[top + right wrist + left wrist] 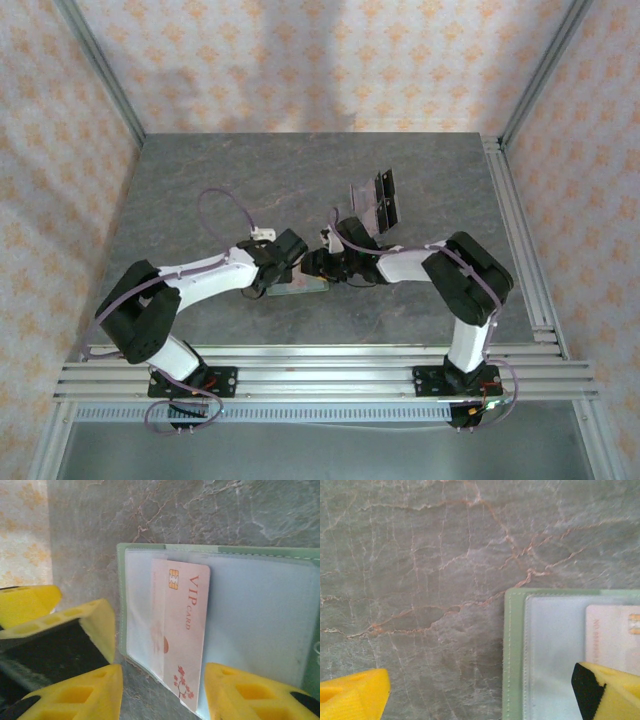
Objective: Put the credit cards into the card holder
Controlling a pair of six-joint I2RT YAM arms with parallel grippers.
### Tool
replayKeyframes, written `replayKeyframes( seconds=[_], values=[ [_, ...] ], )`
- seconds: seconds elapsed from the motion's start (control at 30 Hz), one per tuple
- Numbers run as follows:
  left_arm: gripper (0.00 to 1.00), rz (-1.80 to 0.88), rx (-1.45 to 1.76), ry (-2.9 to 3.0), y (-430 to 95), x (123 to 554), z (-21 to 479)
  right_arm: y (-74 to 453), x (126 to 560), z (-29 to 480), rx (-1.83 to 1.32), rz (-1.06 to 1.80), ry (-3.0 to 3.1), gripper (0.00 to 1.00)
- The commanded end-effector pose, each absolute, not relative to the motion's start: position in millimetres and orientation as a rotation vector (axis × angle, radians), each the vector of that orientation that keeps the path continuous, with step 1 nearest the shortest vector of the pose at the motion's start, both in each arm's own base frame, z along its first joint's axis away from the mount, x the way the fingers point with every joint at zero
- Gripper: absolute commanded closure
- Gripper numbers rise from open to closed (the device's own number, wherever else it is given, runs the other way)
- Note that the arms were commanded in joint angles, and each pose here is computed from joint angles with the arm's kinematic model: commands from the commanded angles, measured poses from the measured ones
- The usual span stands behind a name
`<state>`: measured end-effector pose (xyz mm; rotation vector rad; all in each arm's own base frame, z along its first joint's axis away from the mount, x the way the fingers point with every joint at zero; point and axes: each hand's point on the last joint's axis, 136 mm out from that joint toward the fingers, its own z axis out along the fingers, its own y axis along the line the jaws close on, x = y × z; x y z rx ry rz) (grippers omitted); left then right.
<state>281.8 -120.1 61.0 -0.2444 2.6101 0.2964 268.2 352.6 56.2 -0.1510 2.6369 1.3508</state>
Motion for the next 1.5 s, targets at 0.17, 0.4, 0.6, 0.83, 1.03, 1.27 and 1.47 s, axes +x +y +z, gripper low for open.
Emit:
replayKeyframes(
  seconds=[0.17,0.4,0.6,0.83,1.03,1.27,1.47],
  values=[
    [0.04,0.364,-0.404,2.581,-75.3,273.9,71.6,328.3,275.7,61.6,-0.214,1.003,2.762,0.71],
    [0.03,0.329,-0.543,2.619,-53.8,253.6,44.6,324.8,281.8,53.5,-0.272,0.807,2.85,1.0],
    [0.03,0.338,-0.581,2.635,-49.3,246.9,29.7,333.8,282.2,41.9,-0.273,0.785,2.881,1.0],
    [0.03,0.328,-0.569,2.659,-53.9,248.7,19.5,345.0,282.5,36.1,-0.295,0.784,2.897,1.0],
    [0.04,0.317,-0.555,2.678,-57.5,250.0,11.9,355.3,279.7,32.6,-0.33,0.783,2.909,1.0],
    [0.04,0.304,-0.545,2.695,-61.2,250.1,4.4,366.5,276.1,28.5,-0.351,0.799,2.919,1.0],
    [0.05,0.298,-0.537,2.702,-63.3,250.9,2.0,375.8,277.7,29.4,-0.349,0.831,2.915,1.0]
  ],
)
